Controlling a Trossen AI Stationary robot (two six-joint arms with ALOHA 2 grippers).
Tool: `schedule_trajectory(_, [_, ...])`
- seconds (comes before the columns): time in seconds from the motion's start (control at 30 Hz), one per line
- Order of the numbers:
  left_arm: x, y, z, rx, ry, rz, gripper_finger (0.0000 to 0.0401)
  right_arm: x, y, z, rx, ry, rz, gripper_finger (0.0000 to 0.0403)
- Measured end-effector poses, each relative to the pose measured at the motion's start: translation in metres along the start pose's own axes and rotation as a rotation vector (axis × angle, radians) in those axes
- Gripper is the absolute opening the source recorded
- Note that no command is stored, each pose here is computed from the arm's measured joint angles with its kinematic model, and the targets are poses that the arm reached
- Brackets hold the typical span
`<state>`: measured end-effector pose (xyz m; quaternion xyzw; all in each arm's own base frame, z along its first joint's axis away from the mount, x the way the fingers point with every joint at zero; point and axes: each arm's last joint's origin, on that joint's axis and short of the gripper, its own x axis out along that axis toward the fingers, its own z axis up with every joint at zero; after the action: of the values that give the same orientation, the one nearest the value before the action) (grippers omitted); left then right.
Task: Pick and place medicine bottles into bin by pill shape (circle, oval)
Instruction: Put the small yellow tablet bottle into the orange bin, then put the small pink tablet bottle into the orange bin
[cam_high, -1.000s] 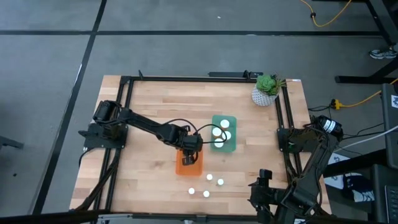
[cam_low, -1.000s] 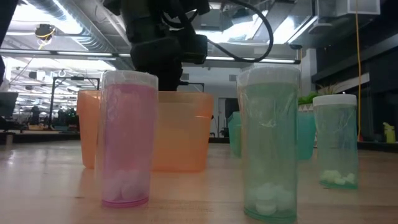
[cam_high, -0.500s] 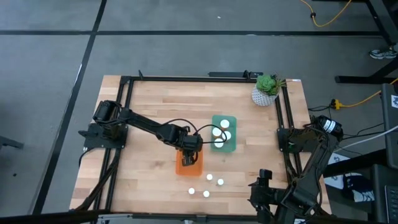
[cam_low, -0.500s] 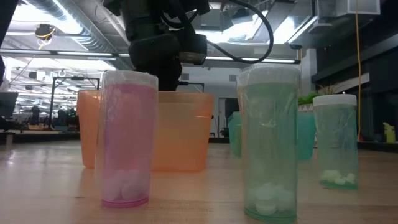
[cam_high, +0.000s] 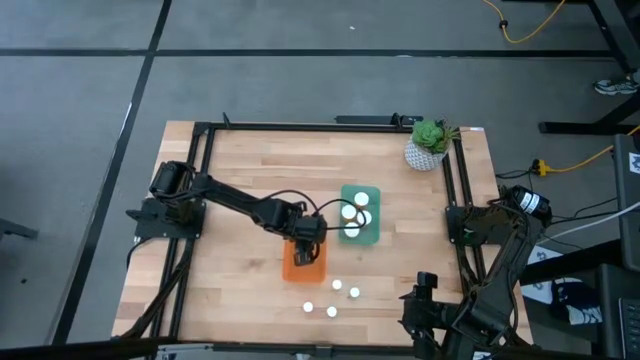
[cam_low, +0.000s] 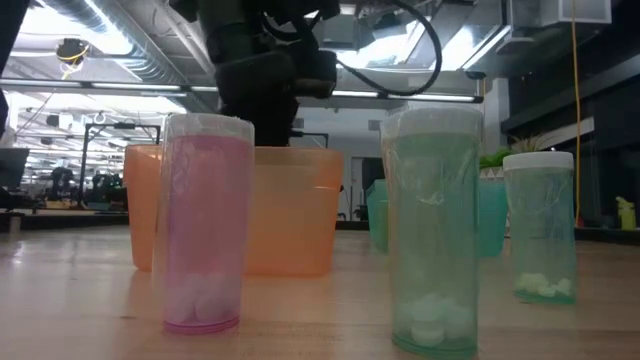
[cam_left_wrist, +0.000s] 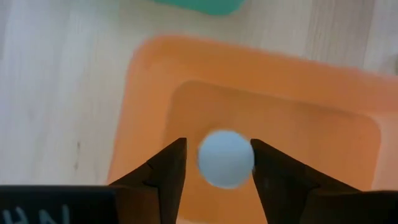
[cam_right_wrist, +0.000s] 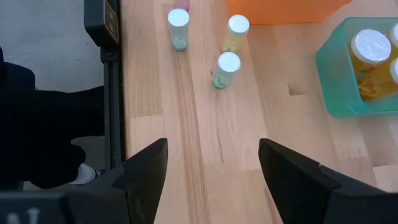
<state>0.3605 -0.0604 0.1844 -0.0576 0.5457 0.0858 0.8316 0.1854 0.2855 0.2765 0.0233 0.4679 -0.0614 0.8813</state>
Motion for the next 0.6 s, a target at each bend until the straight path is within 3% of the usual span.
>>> schedule_trajectory(0.37, [-0.031, -0.006, 0.028, 0.016, -0.05, -0.009, 0.0169, 0.0, 0.0, 0.0, 0.0, 0.0, 0.0, 0.0255])
schedule_trajectory(0.6, [-0.068, -0.038, 0.031, 0.039, -0.019, -0.058, 0.0169, 0.0, 0.0, 0.0, 0.0, 0.0, 0.001, 0.0255])
